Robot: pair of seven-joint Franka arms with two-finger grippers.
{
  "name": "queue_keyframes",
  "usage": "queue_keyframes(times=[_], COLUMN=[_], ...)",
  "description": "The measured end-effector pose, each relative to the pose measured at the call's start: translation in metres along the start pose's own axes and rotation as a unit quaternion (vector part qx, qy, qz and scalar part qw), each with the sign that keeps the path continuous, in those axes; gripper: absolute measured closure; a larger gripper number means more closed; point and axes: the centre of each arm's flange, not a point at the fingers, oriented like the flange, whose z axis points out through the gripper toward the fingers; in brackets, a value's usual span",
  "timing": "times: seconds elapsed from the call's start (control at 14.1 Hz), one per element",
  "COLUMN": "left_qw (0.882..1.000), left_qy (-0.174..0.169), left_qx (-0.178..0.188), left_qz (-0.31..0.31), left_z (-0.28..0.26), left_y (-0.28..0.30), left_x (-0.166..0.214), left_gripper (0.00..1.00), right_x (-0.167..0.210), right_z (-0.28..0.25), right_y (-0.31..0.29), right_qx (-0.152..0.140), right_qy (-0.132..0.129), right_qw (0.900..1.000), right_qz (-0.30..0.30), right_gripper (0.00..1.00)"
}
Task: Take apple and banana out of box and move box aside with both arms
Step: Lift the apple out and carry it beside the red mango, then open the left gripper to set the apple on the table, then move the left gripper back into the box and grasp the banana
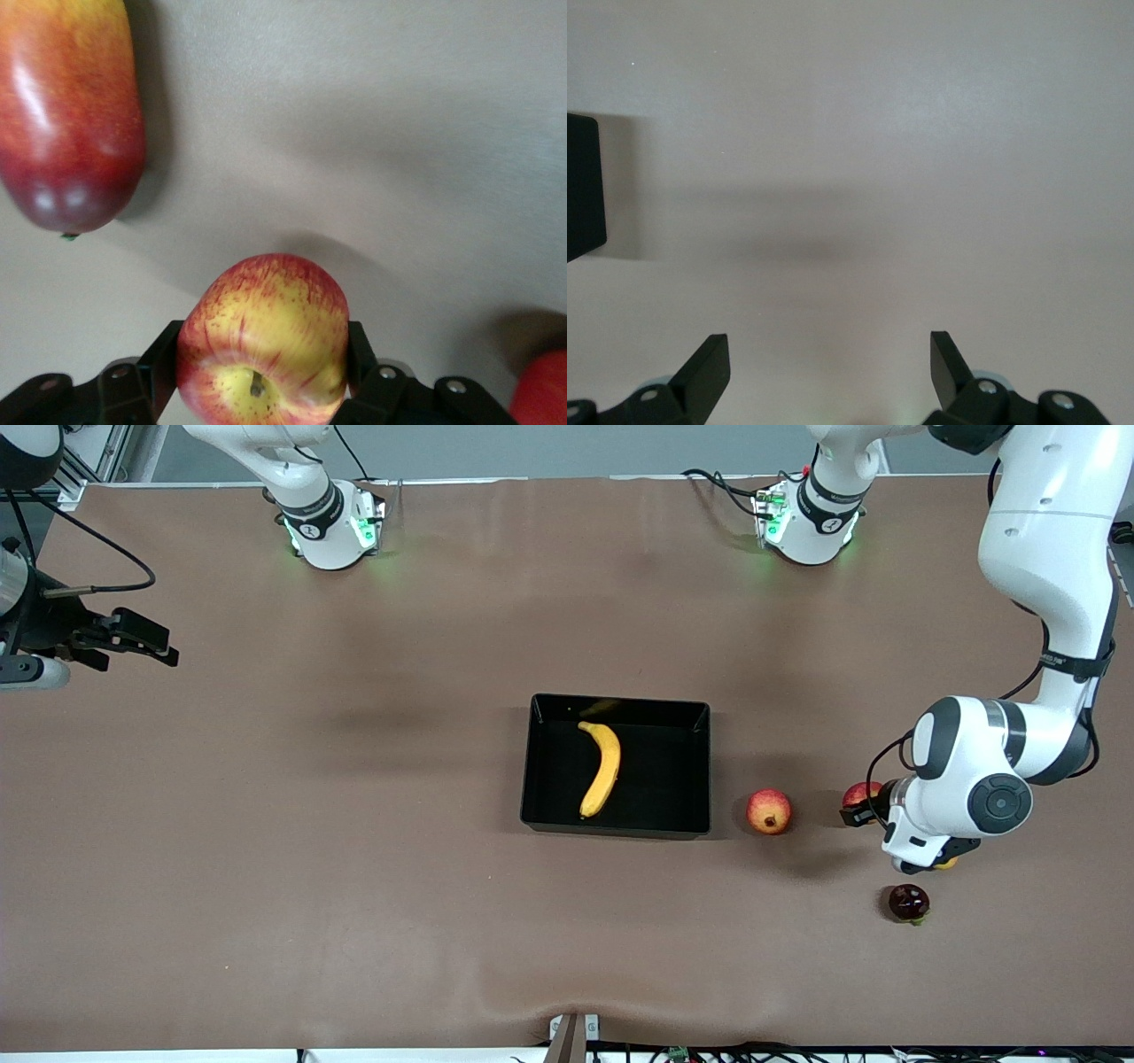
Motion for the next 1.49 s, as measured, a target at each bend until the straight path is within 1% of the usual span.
queue_keyframes(times=[0.21,0.28,0.35,0.42,0.64,0.78,0.92,1.13,1.35,1.42,1.49], left_qw=[1.0,1.0,1.0,1.0,0.999,0.998,0.997,0.992,0.984,0.983,0.981], left_qy=[0.001,0.002,0.004,0.009,0.034,0.05,0.06,0.069,0.084,0.085,0.087], left_qx=[-0.003,-0.004,-0.005,-0.007,-0.014,-0.015,-0.016,-0.026,-0.006,-0.003,-0.008], left_qz=[0.002,0.002,0.002,0.003,0.007,0.021,0.055,0.106,0.154,0.162,0.17], left_z=[0.008,0.007,0.004,-0.002,-0.049,-0.094,-0.134,-0.16,-0.146,-0.135,-0.121], left_y=[0.003,0.005,0.007,0.008,0.013,0.025,0.059,0.151,0.238,0.258,0.275], left_x=[0.001,0.0,0.0,0.0,-0.006,-0.025,-0.062,-0.144,-0.23,-0.249,-0.26], left_gripper=[0.24,0.2,0.09,0.01,0.0,0.0,0.0,0.0,0.0,0.0,0.02], right_x=[0.0,0.0,0.0,0.0,0.0,0.0,0.0,0.001,0.001,0.001,0.001], right_z=[0.0,0.0,0.0,0.0,0.0,0.0,0.0,-0.006,-0.012,-0.011,-0.011], right_y=[-0.002,-0.003,-0.003,-0.003,-0.003,-0.003,-0.004,-0.009,-0.008,-0.007,-0.006], right_qx=[0.0,0.0,0.0,0.0,0.0,0.0,0.0,-0.001,-0.005,-0.007,-0.008], right_qy=[0.0,0.0,0.0,0.0,0.0,0.0,0.0,0.009,0.015,0.014,0.013], right_qw=[1.0,1.0,1.0,1.0,1.0,1.0,1.0,1.0,1.0,1.0,1.0], right_qz=[-0.002,-0.003,-0.003,-0.003,-0.003,-0.003,-0.004,-0.009,-0.008,-0.008,-0.007], right_gripper=[0.0,0.0,0.0,0.0,0.0,0.0,0.0,0.0,0.0,0.0,0.0])
